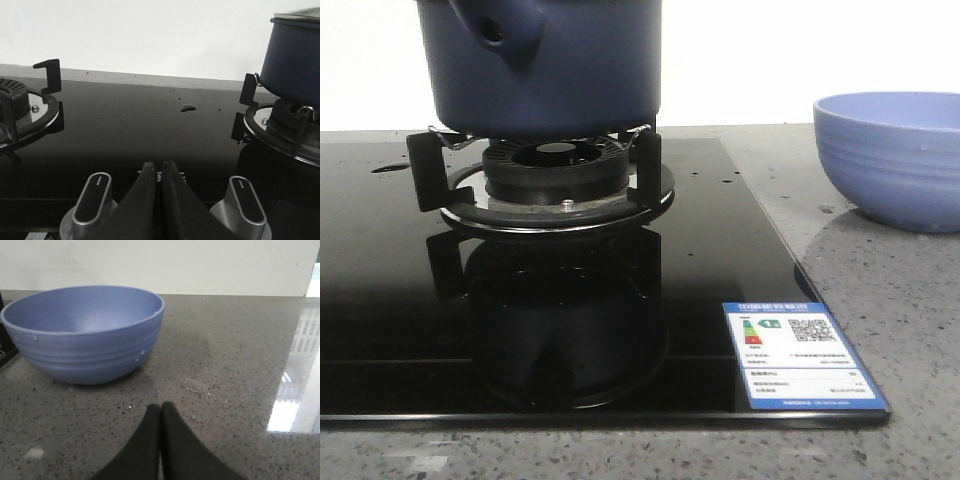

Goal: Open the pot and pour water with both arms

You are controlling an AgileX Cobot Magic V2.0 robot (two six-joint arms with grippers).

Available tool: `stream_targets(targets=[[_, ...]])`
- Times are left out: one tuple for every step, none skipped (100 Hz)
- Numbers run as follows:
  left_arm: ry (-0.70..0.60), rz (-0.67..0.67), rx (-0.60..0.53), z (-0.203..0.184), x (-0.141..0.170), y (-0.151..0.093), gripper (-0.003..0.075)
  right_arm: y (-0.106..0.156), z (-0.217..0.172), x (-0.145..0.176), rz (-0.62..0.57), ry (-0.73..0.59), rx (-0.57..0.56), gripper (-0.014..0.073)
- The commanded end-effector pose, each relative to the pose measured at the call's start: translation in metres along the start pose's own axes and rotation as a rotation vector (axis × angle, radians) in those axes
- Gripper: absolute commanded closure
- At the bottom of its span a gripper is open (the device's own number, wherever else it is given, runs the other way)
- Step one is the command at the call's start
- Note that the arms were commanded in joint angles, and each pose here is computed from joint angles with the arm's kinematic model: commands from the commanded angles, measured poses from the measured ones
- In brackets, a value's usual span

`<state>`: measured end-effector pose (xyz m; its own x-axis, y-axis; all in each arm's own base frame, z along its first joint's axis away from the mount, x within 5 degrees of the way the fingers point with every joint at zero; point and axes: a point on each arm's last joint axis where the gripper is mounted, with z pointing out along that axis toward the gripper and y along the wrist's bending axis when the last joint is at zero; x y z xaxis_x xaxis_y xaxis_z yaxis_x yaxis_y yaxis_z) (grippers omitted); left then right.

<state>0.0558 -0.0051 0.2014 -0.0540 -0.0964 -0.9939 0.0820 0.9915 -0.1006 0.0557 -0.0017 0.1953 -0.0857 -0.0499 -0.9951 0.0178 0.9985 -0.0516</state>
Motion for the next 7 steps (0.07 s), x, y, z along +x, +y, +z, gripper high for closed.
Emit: stream_targets(targets=[[-0.073,-0.020,0.012,-0.0005,0.0029,0.0002,0.0741,0.0004,0.0001,0.0007,-0.009,-0.068,0.000,0.0657],[-0.073,-0.020,0.012,-0.0005,0.0029,0.0002,0.0741,0.0004,0.0001,0.0007,-0.009,-0.068,0.000,0.0657],[-0.073,-0.020,0.012,-0.0005,0.0029,0.0002,0.0741,0.0004,0.0001,0.0007,-0.009,-0.068,0.000,0.0657],[-0.073,-0.020,0.012,-0.0005,0.0029,0.0002,0.0741,0.0004,0.0001,0.0007,-0.009,-0.068,0.000,0.0657],[-0.073,-0.020,0.012,-0.0005,0.0029,0.0002,0.0741,0.0004,0.0001,0.0007,-0.009,-0.068,0.000,0.0657],[-0.073,-0.020,0.012,-0.0005,0.0029,0.0002,0.0741,0.0004,0.0001,0.0007,-0.009,-0.068,0.000,0.0657],[-0.073,-0.020,0.012,-0.0005,0.0029,0.0002,0.0741,0.0004,0.0001,0.0007,-0.009,-0.068,0.000,0.0657]])
